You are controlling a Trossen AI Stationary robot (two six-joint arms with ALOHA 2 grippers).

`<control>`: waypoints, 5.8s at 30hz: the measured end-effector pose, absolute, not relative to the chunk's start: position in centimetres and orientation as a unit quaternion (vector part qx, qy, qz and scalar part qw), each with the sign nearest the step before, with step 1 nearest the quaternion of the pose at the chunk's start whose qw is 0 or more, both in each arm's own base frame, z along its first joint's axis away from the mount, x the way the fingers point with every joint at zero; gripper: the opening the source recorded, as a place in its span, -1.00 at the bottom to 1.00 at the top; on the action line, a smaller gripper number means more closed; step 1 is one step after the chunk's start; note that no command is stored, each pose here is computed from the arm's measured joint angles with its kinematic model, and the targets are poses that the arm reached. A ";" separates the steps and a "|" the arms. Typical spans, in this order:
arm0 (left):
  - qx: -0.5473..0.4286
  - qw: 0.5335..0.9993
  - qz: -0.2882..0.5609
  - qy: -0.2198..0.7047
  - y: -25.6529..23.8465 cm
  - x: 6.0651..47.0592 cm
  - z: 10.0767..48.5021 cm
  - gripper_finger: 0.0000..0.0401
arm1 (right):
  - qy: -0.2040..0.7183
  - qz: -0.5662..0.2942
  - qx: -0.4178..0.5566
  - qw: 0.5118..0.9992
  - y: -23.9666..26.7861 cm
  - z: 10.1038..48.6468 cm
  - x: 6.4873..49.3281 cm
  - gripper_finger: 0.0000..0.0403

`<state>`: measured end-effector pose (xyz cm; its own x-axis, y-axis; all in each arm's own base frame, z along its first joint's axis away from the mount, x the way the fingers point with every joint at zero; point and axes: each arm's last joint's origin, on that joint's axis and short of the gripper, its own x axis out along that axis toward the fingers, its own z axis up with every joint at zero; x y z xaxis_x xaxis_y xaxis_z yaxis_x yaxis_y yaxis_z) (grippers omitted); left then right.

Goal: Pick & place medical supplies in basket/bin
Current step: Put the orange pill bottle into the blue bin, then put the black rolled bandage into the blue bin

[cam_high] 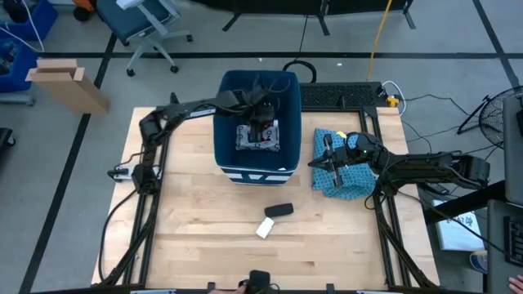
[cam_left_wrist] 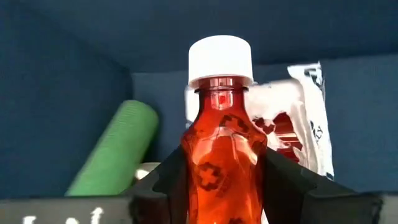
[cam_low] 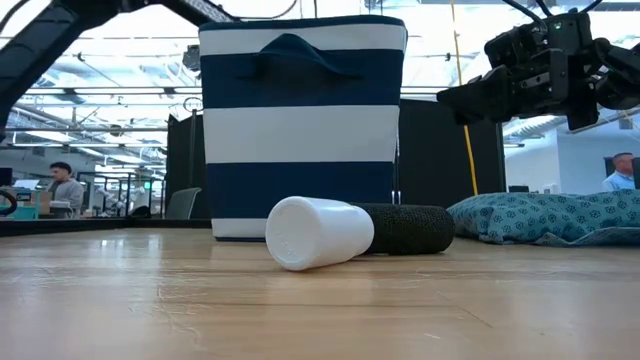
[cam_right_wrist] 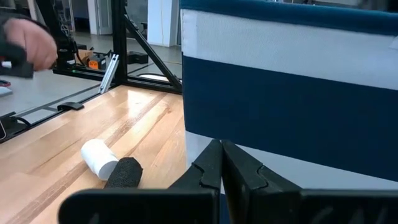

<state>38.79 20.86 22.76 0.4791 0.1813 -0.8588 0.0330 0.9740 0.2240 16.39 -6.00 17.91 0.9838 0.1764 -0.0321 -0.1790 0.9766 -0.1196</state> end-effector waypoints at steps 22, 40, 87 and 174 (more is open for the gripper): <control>0.055 0.841 0.019 0.537 21.5 39.4 19.3 0.05 | 0.022 0.091 -0.067 0.993 -6.0 17.6 16.4 -1.00; 0.141 0.937 0.031 0.319 12.7 22.3 43.4 0.43 | 0.029 0.091 -0.064 0.993 -6.0 17.5 16.4 -1.00; 0.068 0.996 0.050 -0.014 3.3 10.6 17.2 -0.99 | 0.026 0.090 -0.064 0.994 -6.0 17.6 16.4 -1.00; -0.042 0.998 0.048 -0.007 3.4 10.6 17.0 -0.77 | 0.290 0.208 -0.108 0.928 7.5 20.3 25.2 -0.60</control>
<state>10.62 3.35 17.00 0.9952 0.0971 0.0101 -0.0959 0.9918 -0.0849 25.16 7.52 20.29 0.7458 0.3226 -0.5828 -0.4479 0.8905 -0.0803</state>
